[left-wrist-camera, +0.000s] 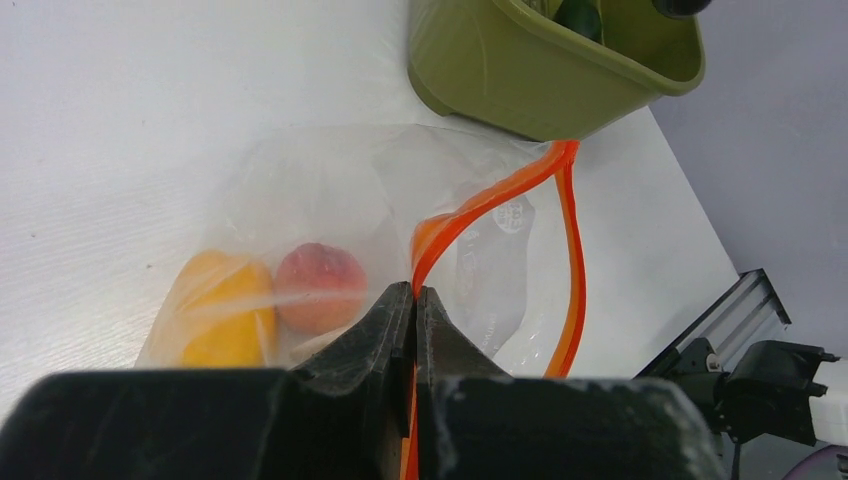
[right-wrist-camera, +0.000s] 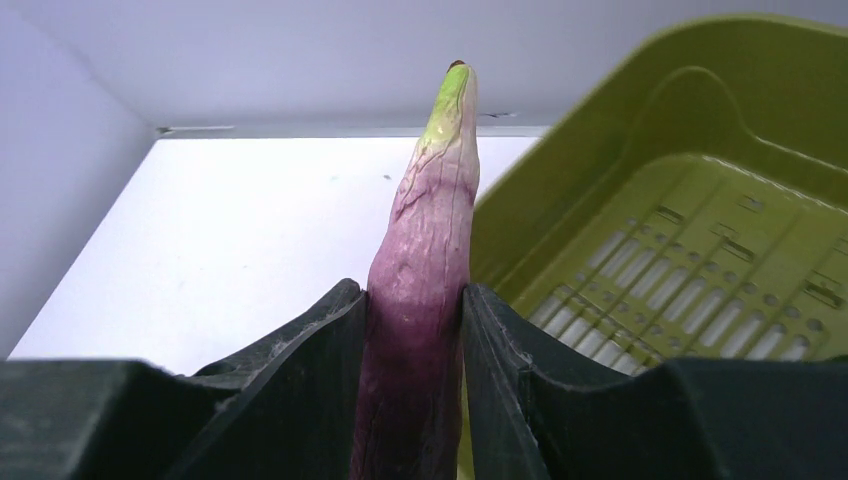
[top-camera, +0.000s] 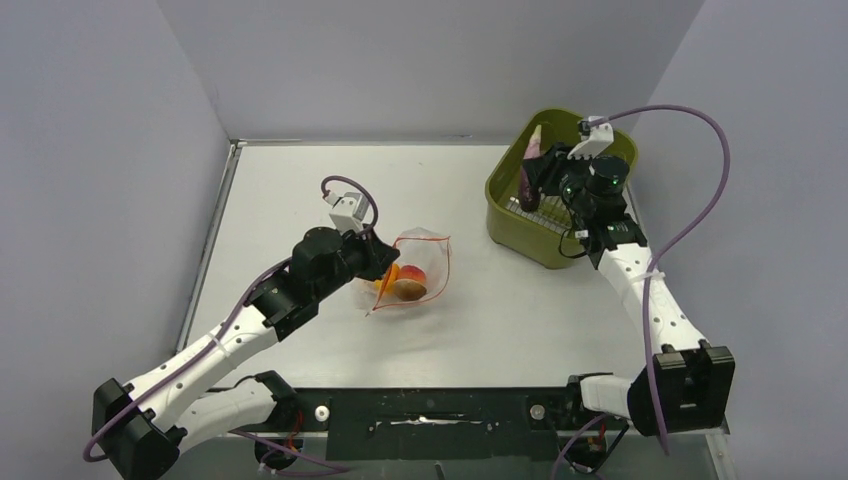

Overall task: Place the food in the zip-top bag and seal the zipper
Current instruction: Pick up the fake vegetable from the bin, then place the fake vegetable in the zipper food storage bag.

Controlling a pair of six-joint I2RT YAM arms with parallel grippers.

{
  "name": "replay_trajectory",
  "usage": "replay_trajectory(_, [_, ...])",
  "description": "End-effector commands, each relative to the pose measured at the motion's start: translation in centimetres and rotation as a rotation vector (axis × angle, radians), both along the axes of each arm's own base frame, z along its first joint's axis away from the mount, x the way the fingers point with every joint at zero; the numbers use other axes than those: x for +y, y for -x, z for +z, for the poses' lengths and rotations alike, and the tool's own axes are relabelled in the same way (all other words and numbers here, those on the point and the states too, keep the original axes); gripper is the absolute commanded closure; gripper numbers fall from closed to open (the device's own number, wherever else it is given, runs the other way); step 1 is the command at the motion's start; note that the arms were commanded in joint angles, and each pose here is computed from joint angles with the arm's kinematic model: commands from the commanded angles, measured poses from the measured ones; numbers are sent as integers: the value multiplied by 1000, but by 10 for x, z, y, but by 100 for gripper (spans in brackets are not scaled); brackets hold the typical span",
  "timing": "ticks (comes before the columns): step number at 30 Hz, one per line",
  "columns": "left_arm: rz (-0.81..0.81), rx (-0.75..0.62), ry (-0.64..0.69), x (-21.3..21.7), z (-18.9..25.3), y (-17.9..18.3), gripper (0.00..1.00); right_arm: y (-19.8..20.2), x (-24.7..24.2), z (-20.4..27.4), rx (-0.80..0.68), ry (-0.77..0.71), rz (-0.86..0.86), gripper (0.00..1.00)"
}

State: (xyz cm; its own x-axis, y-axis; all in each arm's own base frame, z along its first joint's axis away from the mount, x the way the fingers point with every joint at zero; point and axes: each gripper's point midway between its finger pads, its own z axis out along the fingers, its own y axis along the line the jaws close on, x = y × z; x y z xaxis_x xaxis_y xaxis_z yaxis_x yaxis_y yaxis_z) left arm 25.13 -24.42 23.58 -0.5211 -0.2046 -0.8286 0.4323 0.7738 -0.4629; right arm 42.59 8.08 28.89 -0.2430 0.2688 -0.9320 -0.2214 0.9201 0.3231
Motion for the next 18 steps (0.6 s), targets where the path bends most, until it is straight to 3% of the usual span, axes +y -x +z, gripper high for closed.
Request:
replay_trajectory(1, [37,-60,110,-3,43,-9,100,30,22,37,-132,47,75,80])
replay_trajectory(18, [32,-44,231,-17,53,-15,100,126,157,78,-292,-129,364,80])
